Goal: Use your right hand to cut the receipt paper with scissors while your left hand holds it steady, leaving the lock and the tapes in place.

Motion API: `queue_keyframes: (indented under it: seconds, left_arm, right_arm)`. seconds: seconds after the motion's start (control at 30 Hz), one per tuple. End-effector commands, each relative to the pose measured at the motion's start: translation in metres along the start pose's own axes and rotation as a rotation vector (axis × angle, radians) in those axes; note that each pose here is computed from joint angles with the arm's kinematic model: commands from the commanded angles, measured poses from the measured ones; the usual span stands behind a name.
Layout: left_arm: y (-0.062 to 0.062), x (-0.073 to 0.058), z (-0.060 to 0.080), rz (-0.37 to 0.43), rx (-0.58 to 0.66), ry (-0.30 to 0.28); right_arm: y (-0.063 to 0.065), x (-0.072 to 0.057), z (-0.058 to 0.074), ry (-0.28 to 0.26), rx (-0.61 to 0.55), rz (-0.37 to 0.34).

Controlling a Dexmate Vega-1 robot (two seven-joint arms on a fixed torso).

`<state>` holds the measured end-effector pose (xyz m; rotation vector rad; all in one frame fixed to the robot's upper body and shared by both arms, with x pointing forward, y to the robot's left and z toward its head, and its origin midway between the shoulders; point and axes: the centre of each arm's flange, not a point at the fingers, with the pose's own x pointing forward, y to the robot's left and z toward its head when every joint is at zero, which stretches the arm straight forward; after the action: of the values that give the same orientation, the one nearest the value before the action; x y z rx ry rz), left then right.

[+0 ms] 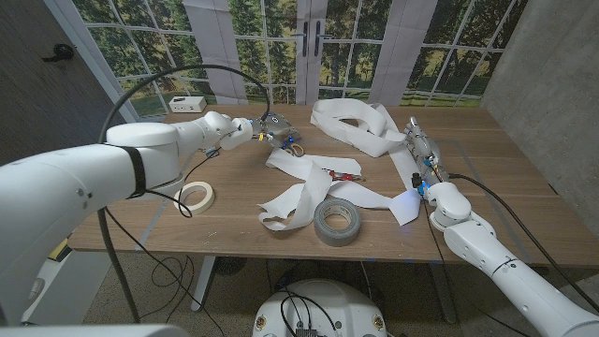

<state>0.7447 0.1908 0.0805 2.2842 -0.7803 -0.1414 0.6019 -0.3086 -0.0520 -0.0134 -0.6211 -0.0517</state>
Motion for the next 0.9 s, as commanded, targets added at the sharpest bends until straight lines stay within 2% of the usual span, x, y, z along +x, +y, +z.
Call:
queue_keyframes:
  seconds: [0.03, 0.9]
  left_arm:
    - [-0.0017, -0.0008, 0.0018, 0.002, 0.001, -0.008]
    - [-0.0037, -0.0032, 0.0048, 0.014, 0.006, -0.03]
  right_arm:
    - [0.0012, 0.0002, 0.0008, -0.001, 0.003, -0.002]
    - [0.0017, -0.003, 0.0003, -0.001, 0.001, -0.001]
